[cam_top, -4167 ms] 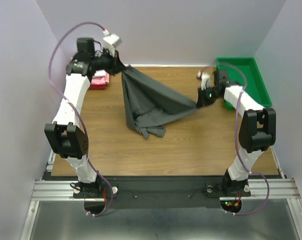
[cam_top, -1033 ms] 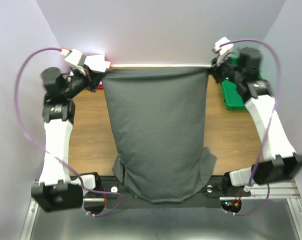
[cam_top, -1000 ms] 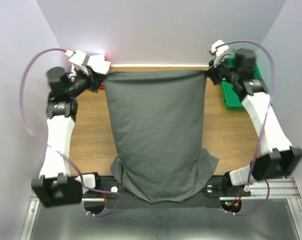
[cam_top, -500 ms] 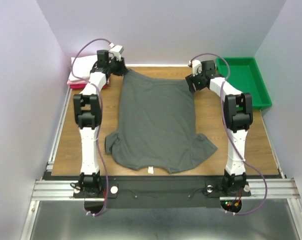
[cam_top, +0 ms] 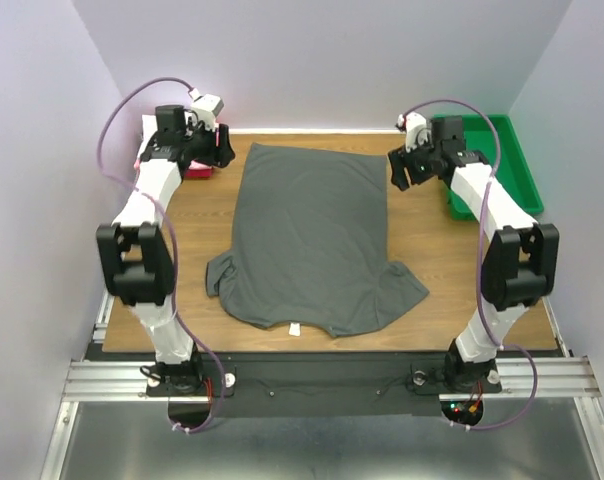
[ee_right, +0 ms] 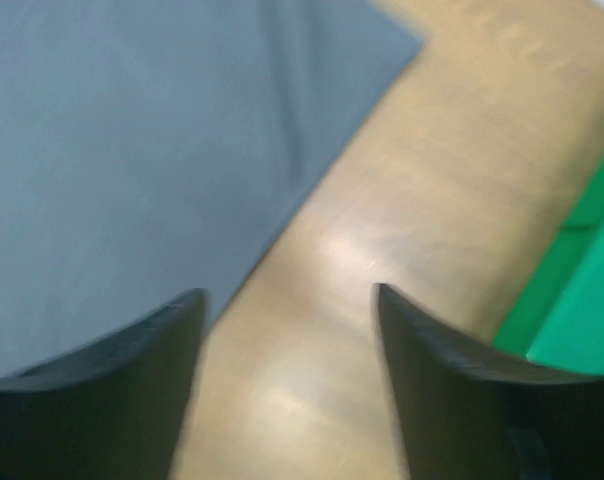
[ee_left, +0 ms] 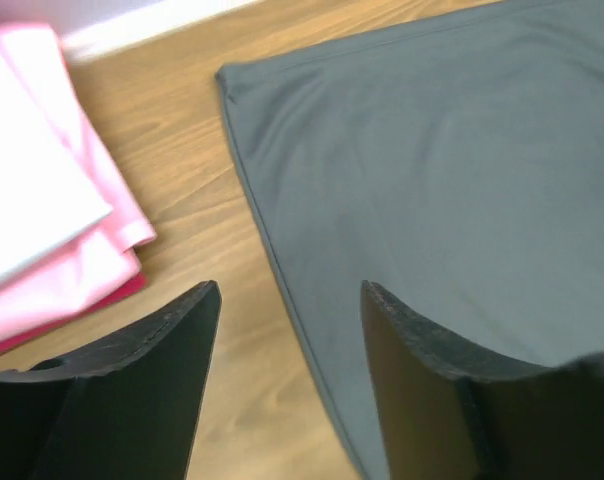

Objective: Fold and stack the t-shirts
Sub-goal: Flatten the tshirt out

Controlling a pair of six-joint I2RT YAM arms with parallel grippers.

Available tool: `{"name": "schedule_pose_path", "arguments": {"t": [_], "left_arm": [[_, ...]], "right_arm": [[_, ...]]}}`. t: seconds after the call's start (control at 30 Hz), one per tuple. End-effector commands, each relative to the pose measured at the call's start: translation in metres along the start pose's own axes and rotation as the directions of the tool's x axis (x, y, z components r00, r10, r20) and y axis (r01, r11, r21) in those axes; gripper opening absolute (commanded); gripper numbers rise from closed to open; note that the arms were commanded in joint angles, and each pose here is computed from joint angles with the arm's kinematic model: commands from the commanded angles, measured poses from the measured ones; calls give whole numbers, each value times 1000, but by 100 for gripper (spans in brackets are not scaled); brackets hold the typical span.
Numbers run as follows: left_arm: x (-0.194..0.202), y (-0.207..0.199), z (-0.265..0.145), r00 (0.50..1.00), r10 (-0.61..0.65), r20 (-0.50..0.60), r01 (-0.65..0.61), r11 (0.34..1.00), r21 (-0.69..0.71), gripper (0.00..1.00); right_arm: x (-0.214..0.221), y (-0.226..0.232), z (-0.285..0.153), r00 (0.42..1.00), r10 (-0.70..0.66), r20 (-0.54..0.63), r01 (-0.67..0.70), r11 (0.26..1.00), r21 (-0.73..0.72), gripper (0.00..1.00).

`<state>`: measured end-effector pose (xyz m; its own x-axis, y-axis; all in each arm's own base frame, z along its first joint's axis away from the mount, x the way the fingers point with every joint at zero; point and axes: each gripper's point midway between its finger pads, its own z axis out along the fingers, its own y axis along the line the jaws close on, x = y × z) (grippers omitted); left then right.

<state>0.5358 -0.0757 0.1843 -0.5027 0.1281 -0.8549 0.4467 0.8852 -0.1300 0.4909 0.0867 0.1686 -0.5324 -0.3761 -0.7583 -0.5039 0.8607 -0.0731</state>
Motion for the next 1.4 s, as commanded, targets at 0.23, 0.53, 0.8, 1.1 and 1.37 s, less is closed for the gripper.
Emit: {"name": "schedule_pose_path", "arguments": {"t": [0.23,0.53,0.8,1.1,1.37], "left_arm": [[97,-76,-86,962,113,-248,-81,987,137,35],[175,-102,-94,889,114,-445,-39,984,173,29],[232,-73,-56,792,50,-609,0,997,82,19],[155,-56,64,836,174,-520,-115,983,143,13],[4,-87,52,968,192,-162,-163,970,179,49]], "right_arm": [[164,125,-45,891,-119,-438,-49,934,-354,38],[247,174,-64,705,-363,-610,54,884,-464,29],[262,255,-86,634,-520,-573,7,744,-668,31],[138,350,-120,862,-437,-258,-27,467,-884,42],[67,214,-32,942,-238,-237,25,755,-656,43]]}}
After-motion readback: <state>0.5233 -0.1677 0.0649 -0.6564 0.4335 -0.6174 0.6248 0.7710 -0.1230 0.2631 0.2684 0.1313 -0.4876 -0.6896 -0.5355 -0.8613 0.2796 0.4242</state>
